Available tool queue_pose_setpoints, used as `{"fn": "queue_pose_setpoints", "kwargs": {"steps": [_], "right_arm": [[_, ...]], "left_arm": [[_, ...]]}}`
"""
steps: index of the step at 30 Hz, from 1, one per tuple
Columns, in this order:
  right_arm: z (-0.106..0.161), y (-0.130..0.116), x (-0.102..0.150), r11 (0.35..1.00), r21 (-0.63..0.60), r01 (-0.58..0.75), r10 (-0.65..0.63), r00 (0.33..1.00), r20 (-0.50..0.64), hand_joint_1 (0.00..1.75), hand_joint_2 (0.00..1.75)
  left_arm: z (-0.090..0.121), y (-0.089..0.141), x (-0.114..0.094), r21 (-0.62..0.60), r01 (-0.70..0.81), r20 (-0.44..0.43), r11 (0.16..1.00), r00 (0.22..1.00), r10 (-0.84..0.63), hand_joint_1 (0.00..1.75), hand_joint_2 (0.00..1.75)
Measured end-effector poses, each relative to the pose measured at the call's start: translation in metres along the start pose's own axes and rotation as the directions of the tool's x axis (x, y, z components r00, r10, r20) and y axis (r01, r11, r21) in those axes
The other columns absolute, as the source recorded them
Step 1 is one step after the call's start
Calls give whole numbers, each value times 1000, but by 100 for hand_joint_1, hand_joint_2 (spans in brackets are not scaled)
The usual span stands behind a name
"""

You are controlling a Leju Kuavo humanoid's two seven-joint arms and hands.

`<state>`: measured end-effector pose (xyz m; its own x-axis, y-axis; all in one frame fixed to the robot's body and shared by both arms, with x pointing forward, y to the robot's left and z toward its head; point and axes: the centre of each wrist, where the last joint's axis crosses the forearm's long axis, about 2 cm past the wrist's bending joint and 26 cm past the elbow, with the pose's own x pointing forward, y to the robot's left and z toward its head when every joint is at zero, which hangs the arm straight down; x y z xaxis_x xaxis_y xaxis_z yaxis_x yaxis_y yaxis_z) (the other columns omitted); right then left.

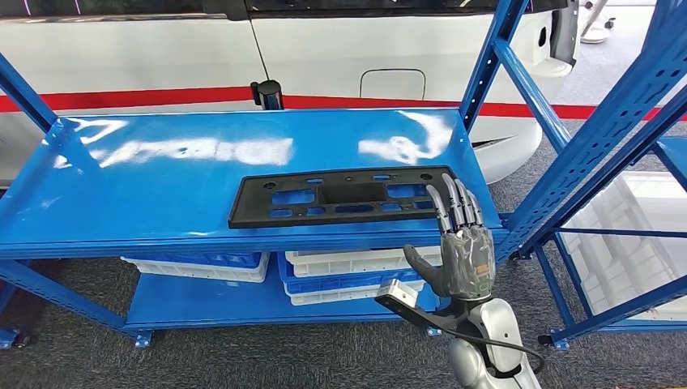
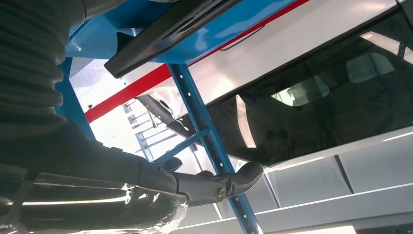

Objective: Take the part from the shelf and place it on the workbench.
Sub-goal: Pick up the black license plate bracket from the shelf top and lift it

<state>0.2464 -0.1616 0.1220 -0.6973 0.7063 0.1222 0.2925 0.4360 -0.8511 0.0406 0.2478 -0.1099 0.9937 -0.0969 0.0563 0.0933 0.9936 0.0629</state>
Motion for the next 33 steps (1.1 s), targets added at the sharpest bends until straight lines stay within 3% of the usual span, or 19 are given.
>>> {"fn": "queue_pose_setpoints", "kwargs": {"steps": [11,23,33], "right_arm": [[0,0,0,1000,3,0,0,1000,-2,0,175],[-1,-5,5,991,114,-75,79,996,-39,0,175],[-13,-1,11,987,149,-62,76,993,-91,0,175]], "left_arm": [[0,3,0,4,5,0,1000,1000,-5,0,175],[-2,14,-1,-20,110,26,994,994,-110,0,175],[-3,21,-1,-11,165,28,986,986,-164,0,175]]}}
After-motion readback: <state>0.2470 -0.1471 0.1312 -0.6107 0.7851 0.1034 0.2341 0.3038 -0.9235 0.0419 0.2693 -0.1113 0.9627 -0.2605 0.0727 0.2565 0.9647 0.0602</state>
